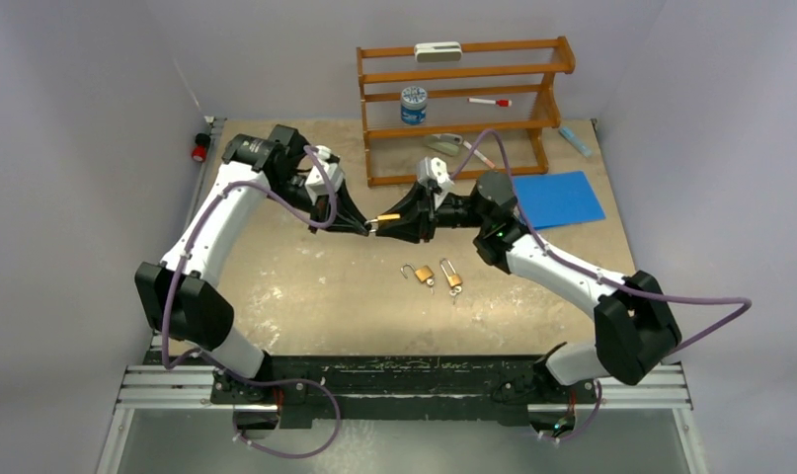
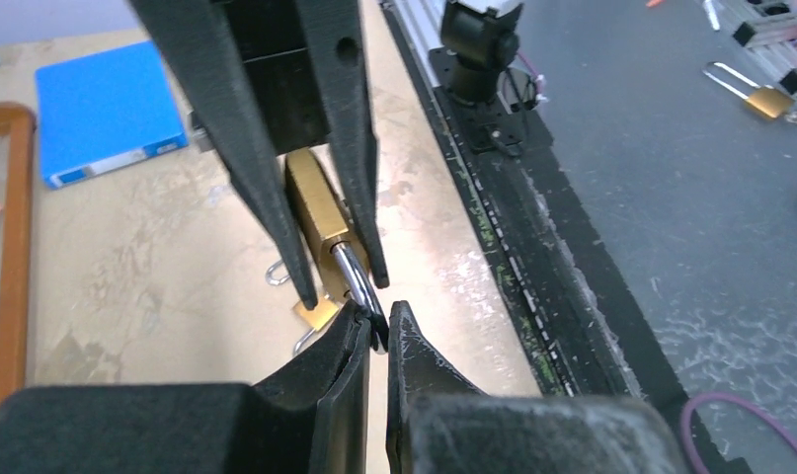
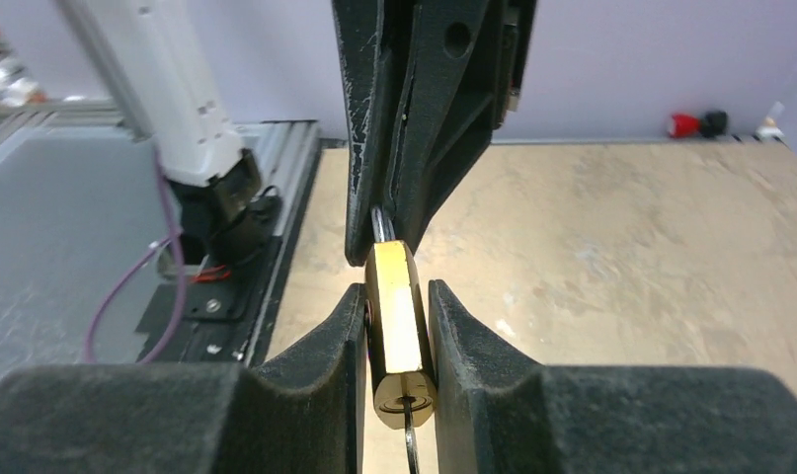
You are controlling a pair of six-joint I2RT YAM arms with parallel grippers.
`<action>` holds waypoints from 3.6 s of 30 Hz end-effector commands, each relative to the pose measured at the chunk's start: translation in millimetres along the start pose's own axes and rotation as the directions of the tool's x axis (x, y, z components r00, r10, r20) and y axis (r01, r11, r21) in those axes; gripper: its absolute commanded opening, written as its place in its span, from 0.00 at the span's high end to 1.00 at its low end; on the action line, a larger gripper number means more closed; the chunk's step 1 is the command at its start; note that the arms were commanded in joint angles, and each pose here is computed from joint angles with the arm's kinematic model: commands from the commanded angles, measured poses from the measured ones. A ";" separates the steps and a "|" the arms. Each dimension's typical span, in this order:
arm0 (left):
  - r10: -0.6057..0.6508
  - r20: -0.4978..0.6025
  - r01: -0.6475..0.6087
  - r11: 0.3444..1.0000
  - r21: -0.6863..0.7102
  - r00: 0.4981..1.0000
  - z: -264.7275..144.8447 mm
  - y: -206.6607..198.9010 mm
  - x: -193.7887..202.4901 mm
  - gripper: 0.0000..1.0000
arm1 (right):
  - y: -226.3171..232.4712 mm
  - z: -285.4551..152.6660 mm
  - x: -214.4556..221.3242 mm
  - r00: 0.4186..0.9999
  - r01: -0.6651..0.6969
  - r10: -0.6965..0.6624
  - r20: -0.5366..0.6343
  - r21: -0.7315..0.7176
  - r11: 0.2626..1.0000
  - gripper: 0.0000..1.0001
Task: Lock with the key
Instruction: Lock the lock, then place the lock at the center of the board.
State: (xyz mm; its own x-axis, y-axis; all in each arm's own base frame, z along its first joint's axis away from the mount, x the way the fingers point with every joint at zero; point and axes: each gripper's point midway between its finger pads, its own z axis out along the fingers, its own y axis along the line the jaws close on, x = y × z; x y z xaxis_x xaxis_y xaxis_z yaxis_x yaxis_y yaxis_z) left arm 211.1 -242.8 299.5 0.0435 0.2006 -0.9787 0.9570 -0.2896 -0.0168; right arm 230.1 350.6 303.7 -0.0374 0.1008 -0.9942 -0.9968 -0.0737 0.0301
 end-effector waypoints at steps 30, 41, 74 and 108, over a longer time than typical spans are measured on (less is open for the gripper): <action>-0.105 0.037 0.107 0.992 -0.061 0.994 -17.3 65.5 3.8 1.00 | -50.8 -12.7 -52.0 0.987 0.123 -0.152 0.043 0.397 0.909 0.67; -0.075 0.037 0.077 0.995 -0.065 0.997 -18.2 60.0 -1.9 1.00 | -69.3 -51.0 -49.9 0.990 0.123 -0.144 0.002 0.504 0.855 0.32; -0.082 0.036 0.084 0.995 -0.062 0.996 -17.4 57.8 2.5 1.00 | -52.0 -53.0 -6.1 0.993 0.105 -0.086 -0.085 0.256 0.961 0.84; -0.497 0.210 0.521 0.648 -0.555 0.842 -50.2 270.2 -5.6 1.00 | -72.1 -143.0 -11.4 0.985 0.015 -0.121 0.125 0.629 0.778 1.00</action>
State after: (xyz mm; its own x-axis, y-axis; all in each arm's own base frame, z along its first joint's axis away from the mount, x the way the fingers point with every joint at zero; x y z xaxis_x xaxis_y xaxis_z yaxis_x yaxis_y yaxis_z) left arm 401.3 -265.1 298.3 -0.3204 0.2609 -0.9107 0.9427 -0.0070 -0.3337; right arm 306.5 215.5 271.3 0.0006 0.1963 -0.9805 -0.8242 0.5553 0.1107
